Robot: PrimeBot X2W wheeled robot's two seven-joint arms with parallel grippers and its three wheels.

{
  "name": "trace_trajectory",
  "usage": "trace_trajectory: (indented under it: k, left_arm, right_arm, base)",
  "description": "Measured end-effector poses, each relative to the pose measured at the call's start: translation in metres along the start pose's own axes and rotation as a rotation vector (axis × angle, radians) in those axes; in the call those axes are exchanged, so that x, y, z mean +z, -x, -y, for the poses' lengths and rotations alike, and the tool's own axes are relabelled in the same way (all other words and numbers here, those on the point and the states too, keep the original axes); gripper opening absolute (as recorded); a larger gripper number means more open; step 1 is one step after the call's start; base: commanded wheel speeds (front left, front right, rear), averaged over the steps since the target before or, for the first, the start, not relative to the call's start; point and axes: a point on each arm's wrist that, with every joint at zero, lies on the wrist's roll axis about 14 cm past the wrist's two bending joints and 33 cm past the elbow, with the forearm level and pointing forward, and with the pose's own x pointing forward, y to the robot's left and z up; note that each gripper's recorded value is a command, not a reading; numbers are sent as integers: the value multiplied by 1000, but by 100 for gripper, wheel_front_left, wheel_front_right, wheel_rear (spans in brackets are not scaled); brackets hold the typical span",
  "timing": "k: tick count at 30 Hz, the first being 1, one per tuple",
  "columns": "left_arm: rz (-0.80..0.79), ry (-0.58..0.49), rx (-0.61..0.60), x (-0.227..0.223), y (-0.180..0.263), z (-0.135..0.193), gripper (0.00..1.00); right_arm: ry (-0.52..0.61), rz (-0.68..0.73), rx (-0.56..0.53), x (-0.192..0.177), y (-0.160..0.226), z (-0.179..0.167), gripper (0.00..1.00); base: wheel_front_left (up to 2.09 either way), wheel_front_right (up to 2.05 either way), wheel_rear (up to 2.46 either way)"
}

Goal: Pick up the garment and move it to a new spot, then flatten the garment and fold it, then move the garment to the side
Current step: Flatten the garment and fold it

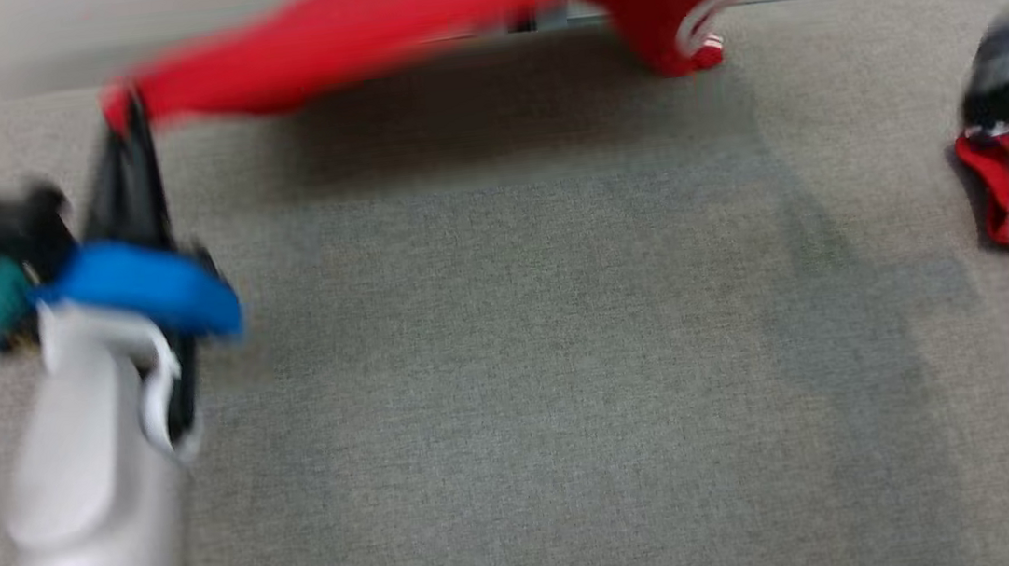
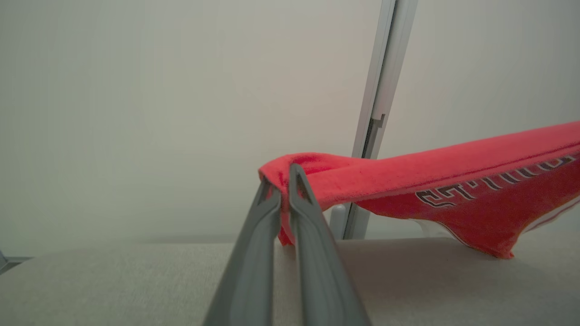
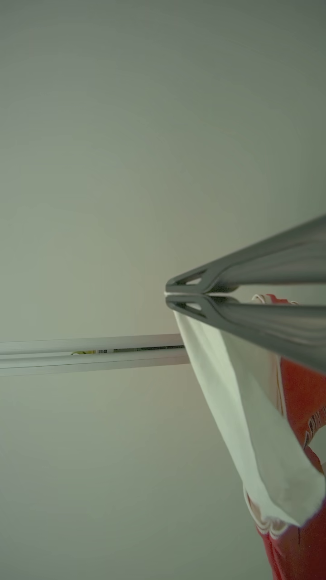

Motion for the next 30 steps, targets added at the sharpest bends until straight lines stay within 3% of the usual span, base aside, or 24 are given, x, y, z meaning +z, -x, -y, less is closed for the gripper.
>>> trace_trajectory:
  k: [4, 7, 14, 23, 30]
  left_arm:
    - [-218, 73, 34, -83, 63, 6, 0]
    - [-342, 130, 70, -126, 112, 14, 0]
    - [-479, 217, 149, -164, 197, 28, 0]
    - [-518, 219, 199, -169, 263, 33, 0]
    - [-519, 223, 224, -168, 286, 34, 0]
  right_arm:
    - [-102, -278, -66, -85, 99, 5, 0]
    - [-146, -467, -98, -126, 175, 0, 0]
    - [-196, -732, -171, -155, 305, -8, 0]
    - [-173, -850, -210, -146, 388, -3, 0]
    - [-170, -872, -233, -141, 412, 1, 0]
  base:
    - [0, 0, 0]
    - [0, 0, 0]
    - [0, 0, 0]
    - [0, 0, 0]
    - [0, 0, 0]
